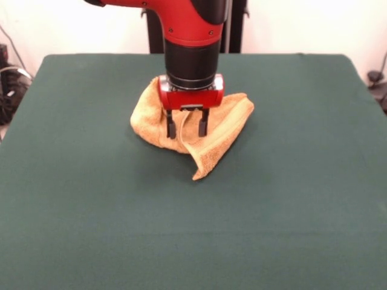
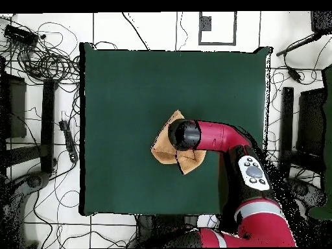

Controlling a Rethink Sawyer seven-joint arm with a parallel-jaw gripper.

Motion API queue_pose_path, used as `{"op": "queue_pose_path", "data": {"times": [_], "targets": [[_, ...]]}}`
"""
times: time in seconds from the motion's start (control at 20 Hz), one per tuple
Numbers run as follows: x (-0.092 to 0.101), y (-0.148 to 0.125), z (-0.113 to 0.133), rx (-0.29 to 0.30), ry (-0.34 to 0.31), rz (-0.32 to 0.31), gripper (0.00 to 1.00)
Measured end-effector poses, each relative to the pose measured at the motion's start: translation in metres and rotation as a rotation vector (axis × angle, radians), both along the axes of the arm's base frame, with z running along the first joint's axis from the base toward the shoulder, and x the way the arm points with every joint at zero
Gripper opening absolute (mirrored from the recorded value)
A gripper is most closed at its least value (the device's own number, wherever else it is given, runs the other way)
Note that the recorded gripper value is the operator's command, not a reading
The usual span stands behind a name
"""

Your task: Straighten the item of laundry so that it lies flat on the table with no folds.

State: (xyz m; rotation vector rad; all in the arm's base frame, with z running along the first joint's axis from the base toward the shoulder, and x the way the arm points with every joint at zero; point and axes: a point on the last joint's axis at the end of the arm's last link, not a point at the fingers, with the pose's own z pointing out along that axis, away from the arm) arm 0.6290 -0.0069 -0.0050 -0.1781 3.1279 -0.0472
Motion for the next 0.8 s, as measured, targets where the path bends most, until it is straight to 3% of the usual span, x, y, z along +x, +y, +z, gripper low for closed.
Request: {"op": "queue_pose_path", "data": {"times": [0.75, 0.8], "targets": [[0.0044, -0.0016, 0.0102, -0.006, -0.016, 0.000, 1.00], [0.0042, -0.0016, 0.0101, -0.006, -0.016, 0.000, 0.00]]}}
